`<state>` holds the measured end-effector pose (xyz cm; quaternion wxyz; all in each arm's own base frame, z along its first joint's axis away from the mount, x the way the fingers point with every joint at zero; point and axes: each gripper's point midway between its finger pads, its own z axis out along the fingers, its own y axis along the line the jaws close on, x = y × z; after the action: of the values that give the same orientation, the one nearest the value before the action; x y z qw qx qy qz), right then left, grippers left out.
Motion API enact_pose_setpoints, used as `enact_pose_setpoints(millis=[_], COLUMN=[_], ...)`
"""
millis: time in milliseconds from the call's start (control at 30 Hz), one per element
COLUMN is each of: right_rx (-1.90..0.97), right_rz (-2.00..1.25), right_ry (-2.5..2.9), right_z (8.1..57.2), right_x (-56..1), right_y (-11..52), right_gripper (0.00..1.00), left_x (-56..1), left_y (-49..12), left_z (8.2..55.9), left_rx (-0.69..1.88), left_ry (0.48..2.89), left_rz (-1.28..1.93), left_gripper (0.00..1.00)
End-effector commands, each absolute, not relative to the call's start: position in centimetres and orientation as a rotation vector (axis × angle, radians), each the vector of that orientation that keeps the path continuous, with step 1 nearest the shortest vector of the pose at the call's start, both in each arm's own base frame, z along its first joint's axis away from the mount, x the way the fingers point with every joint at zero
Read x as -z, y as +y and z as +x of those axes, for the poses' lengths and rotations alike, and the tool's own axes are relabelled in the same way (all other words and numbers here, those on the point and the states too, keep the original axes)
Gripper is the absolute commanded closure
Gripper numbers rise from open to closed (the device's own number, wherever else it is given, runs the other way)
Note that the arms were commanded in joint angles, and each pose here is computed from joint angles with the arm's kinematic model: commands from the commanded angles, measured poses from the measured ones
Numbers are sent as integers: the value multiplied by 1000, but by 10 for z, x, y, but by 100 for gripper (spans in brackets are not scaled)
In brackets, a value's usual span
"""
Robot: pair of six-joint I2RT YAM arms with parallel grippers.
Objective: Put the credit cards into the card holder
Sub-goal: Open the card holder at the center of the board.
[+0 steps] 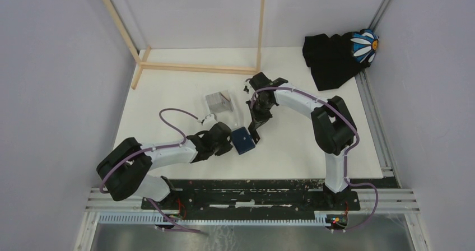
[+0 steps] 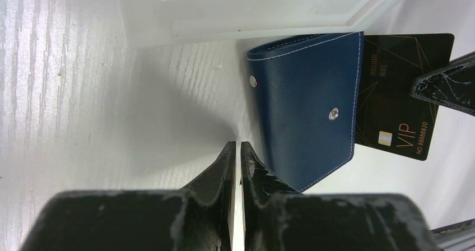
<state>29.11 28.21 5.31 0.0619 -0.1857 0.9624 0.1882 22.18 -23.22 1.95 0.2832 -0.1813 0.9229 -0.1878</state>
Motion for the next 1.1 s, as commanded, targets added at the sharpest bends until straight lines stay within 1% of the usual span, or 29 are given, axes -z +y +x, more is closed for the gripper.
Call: enact_pose_setpoints(millis=[0,233,1067], right_rx=[-682,-764,-813], right_rz=[-523,-462,-415], right_ry=[2897,2905,2853], right_z=[294,292,295], right_x=[-52,-50,-74], right_y=[291,291,291], right_gripper=[99,99,99], left_x=[-35,-34,-30], left_y=[-245,-245,-243], left_z=[236,236,235], left_rx=[536,533,501], left_ry=[2417,2421,2443], left_rz=[-441,-444,-417], left_gripper=[87,87,87])
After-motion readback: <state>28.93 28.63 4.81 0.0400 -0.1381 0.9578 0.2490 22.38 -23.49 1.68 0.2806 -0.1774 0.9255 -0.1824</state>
